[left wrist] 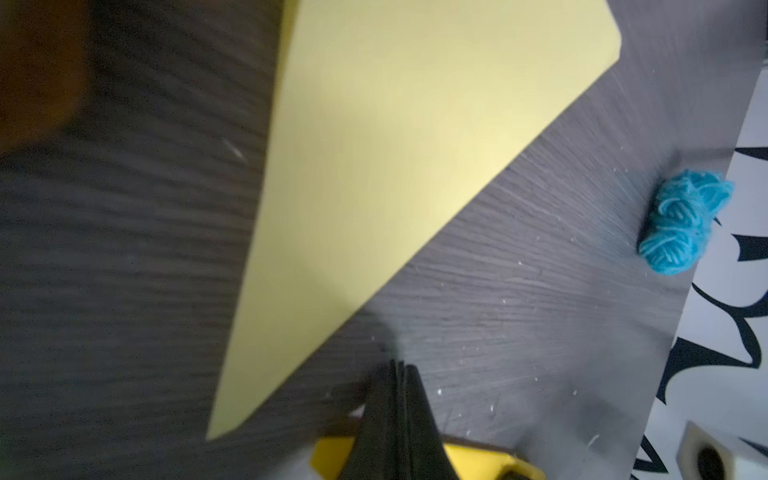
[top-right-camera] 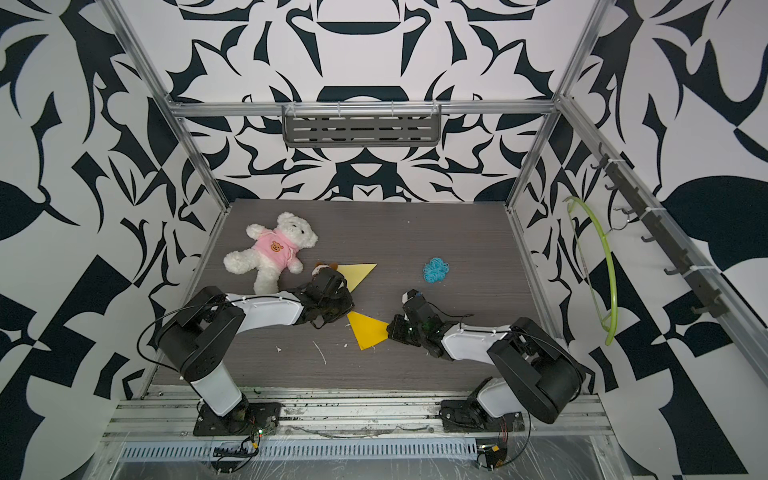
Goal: Fold the square paper diagonally
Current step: Fold the paper at the center of the board.
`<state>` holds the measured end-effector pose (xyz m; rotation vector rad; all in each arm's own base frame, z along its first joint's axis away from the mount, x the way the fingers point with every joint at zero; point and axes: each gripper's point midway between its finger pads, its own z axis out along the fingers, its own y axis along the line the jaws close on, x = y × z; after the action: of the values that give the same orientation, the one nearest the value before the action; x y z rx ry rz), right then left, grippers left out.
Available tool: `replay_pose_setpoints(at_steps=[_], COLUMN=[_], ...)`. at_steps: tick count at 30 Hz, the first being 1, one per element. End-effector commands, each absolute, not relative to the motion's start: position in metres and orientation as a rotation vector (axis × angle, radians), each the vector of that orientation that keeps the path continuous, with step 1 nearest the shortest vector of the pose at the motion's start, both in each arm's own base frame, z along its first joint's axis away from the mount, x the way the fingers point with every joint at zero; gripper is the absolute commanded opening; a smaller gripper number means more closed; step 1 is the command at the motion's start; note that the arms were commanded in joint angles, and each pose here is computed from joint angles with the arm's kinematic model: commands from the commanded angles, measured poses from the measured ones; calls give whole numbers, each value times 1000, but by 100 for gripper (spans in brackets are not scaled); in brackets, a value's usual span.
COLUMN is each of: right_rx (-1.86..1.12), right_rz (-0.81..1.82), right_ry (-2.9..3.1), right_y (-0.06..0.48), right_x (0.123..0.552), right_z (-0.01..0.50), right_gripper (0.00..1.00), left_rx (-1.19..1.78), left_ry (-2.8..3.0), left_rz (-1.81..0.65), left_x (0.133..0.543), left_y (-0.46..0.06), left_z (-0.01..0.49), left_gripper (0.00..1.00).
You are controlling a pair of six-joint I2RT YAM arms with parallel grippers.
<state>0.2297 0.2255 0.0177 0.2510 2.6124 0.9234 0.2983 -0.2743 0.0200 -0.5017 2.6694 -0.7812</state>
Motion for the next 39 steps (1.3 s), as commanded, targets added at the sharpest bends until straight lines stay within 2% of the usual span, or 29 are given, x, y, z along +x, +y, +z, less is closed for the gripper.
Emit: replay_pose_setpoints(at_steps=[1,8,17,20,25,32,39], right_rx=[279,279,248,246,248,247,249], right_rz=[745,730,729,730,731,726,722], right_ry=[2728,2739,2733,2732,2731,2731,2730], right_y=[199,196,197,197,197,195,194], right_x=[210,209,210,210,209,208,207], right_z=[-10,-12,-6,-6,-6,-7,-8], right_gripper=[7,6,6,6,6,6,6], left_rx=[-551,-545,-409,-357,-299,-334,-344], left_ry=[2815,2812,2628,2588,2654,2755,2790], left_rz=[-513,-560,-822,-923,-990,-855,-772], left_x=[267,254,286,284,264,255,253], left_y=[-231,-225,-265,-290,-327,-317,-306], left_z=[-21,-12,88,105,86,41,23], left_gripper=[0,0,2,7,2,0,0])
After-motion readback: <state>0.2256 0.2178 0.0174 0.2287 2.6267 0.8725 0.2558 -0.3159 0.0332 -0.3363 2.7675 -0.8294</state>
